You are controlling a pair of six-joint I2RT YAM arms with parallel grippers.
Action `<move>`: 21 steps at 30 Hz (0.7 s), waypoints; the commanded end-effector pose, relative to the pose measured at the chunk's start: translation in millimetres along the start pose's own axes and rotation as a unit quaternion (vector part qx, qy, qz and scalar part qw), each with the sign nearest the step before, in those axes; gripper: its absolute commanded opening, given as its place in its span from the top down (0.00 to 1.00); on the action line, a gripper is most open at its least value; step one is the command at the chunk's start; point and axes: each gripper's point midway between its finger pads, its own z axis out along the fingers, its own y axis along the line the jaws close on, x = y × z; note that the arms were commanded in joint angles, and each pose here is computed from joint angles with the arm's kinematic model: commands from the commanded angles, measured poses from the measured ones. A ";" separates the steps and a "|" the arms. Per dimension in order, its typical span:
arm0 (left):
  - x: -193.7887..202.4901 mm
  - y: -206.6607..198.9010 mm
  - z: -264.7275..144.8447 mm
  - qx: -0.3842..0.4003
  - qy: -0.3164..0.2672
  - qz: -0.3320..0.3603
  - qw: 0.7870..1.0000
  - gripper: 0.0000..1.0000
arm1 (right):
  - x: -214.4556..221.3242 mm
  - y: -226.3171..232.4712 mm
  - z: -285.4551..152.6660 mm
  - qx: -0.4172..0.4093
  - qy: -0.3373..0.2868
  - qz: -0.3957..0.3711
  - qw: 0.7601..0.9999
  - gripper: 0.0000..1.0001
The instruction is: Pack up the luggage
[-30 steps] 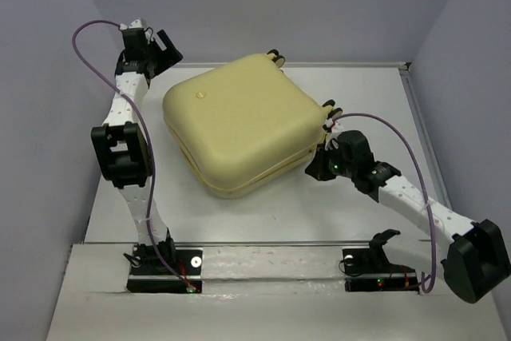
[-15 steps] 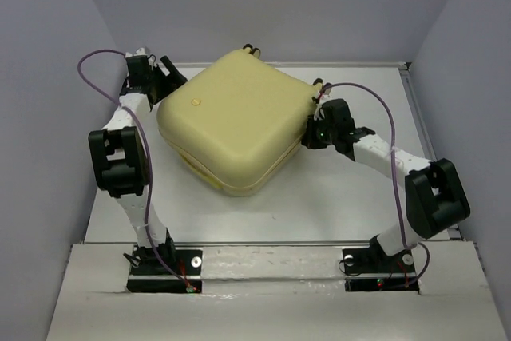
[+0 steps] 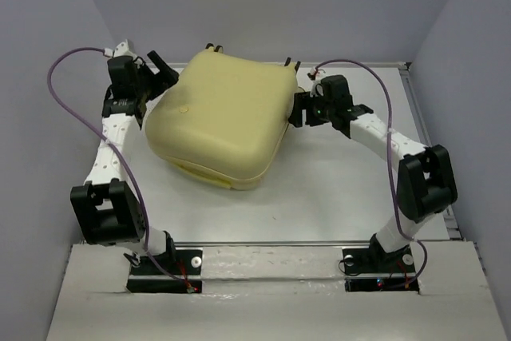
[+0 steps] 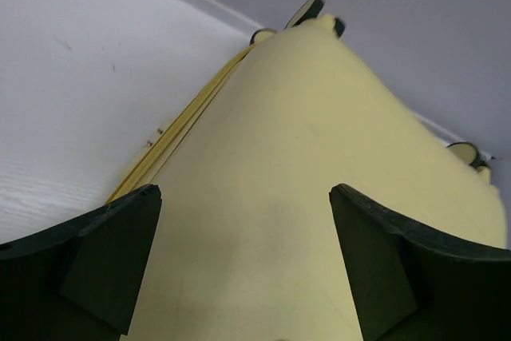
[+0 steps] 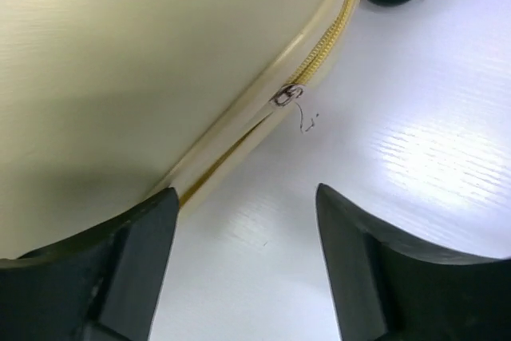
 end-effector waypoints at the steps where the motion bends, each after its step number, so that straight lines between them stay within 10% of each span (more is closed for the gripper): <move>1: -117.1 -86.0 -108.7 0.091 -0.177 0.025 0.980 0.01 | -24.0 52.5 -53.1 -0.083 -0.062 -0.030 0.994 0.19; 5: -83.0 -105.9 -158.0 0.123 -0.185 0.052 0.974 0.01 | 25.3 78.2 -81.8 -0.167 -0.040 -0.013 0.985 0.41; 7: -40.0 -117.2 -170.7 0.150 -0.151 0.070 0.974 0.01 | 37.5 108.3 -101.9 -0.228 -0.058 -0.029 0.972 0.81; 9: 13.4 -110.4 -185.1 0.177 -0.099 0.068 0.977 0.03 | 69.4 123.2 -109.6 -0.249 -0.047 -0.042 0.966 0.93; 14: 109.5 -69.6 -212.4 0.197 -0.023 0.036 0.979 0.07 | 103.0 168.0 -119.0 -0.299 -0.089 -0.066 0.948 0.90; 18: 159.9 -62.3 -225.7 0.241 0.041 0.006 0.970 0.08 | 107.6 167.0 -109.3 -0.310 -0.114 -0.050 0.942 0.45; 21: 175.3 -63.8 -230.8 0.266 0.061 -0.001 0.962 0.08 | 119.9 173.6 -90.9 -0.316 -0.083 -0.059 0.943 0.37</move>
